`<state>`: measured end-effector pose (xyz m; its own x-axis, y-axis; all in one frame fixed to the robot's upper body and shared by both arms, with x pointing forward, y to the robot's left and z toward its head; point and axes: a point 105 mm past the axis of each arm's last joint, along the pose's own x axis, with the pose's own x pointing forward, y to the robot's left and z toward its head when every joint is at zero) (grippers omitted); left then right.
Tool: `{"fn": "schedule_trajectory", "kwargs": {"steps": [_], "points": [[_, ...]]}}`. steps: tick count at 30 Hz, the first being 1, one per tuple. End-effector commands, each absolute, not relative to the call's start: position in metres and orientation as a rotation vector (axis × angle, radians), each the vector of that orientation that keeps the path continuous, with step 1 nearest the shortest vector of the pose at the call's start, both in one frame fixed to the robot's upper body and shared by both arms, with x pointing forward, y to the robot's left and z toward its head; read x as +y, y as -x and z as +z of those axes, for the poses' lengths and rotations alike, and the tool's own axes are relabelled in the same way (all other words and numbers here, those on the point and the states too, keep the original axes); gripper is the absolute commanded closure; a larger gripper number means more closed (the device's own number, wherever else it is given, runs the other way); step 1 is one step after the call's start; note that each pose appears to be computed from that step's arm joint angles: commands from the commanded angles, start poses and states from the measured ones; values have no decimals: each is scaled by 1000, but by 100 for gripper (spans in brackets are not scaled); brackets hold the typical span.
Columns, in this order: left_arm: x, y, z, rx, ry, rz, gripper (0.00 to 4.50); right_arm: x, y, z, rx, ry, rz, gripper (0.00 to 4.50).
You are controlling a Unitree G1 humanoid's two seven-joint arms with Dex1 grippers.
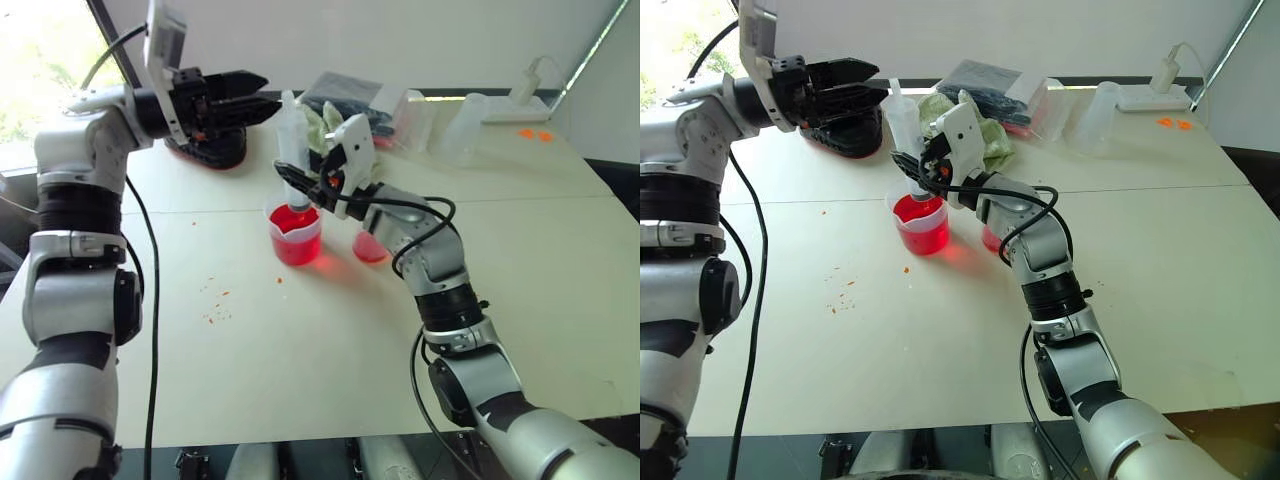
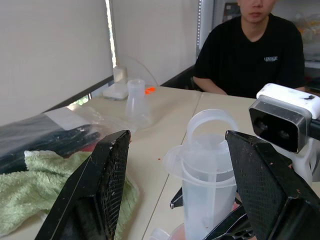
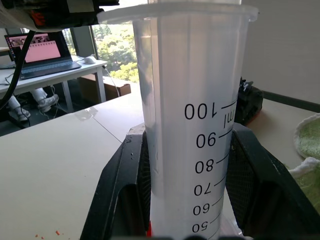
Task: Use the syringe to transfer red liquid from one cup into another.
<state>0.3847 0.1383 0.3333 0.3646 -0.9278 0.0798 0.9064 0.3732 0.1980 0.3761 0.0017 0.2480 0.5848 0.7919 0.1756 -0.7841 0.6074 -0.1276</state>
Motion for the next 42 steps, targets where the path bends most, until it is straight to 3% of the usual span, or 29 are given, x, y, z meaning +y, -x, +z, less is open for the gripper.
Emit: {"fn": "schedule_trajectory", "kwargs": {"steps": [1,21,24,29,42], "points": [[137,-379,354,-260,-163,-1189,131,4,-368,263,-292,42,932,309],[122,-393,342,-231,-114,-1216,131,12,-359,260,-280,58,979,309],[120,-392,340,-221,-111,-1232,212,13,-358,259,-281,59,981,309],[119,-391,339,-216,-102,-1252,439,13,-358,260,-284,57,979,309],[113,-387,352,-259,-108,-1263,446,20,-360,256,-287,31,967,309]]}}
